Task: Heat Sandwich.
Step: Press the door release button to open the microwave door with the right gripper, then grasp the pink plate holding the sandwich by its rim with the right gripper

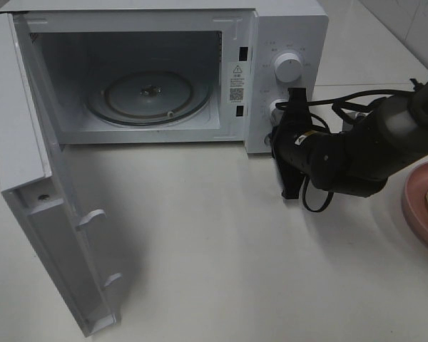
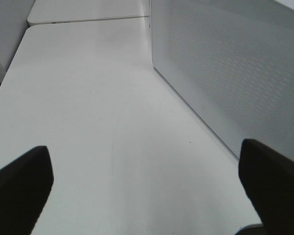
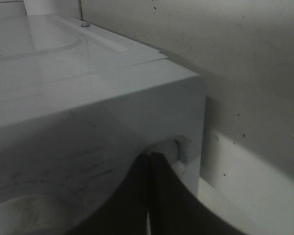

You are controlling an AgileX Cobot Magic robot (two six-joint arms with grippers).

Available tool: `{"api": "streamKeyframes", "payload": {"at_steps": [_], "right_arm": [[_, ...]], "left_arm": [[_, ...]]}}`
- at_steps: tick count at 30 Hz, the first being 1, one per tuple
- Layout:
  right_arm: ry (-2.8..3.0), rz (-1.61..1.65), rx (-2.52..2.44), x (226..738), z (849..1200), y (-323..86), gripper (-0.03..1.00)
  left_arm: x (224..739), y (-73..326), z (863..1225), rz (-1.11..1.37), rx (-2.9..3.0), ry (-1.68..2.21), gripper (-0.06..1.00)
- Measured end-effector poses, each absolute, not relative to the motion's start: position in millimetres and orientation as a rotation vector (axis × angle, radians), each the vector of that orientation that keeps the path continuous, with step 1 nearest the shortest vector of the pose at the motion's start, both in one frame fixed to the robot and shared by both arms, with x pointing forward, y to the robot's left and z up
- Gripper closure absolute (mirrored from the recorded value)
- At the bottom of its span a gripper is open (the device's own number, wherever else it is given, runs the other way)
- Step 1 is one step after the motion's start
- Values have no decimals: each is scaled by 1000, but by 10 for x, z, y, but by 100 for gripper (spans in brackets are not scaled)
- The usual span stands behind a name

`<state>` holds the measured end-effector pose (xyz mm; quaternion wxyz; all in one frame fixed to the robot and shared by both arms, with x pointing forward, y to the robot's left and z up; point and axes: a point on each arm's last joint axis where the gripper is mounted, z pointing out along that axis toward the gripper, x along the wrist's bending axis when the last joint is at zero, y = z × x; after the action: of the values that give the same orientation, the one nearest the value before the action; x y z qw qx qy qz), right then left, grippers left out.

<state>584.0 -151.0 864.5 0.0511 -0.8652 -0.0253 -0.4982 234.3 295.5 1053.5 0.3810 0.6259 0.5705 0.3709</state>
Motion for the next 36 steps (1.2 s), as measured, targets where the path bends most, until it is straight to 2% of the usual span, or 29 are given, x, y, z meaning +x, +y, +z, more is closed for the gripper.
{"api": "streamKeyframes", "payload": {"at_steps": [8, 17, 27, 36], "right_arm": [[-132, -1476, -2634, 5727, 8811, -1533, 96], [-412, -1260, -2745, 5511, 8896, -1559, 96], [-1118, -1043, -2713, 5309, 9077, -1556, 96], [-1843, -835, -2466, 5138, 9253, -1680, 96]], "left_arm": [[2343, 2955, 10535, 947, 1598, 1456, -3], [2343, 2955, 10535, 947, 1598, 1456, -3], [2343, 2955, 10535, 947, 1598, 1456, -3], [2343, 2955, 10535, 947, 1598, 1456, -3]]}}
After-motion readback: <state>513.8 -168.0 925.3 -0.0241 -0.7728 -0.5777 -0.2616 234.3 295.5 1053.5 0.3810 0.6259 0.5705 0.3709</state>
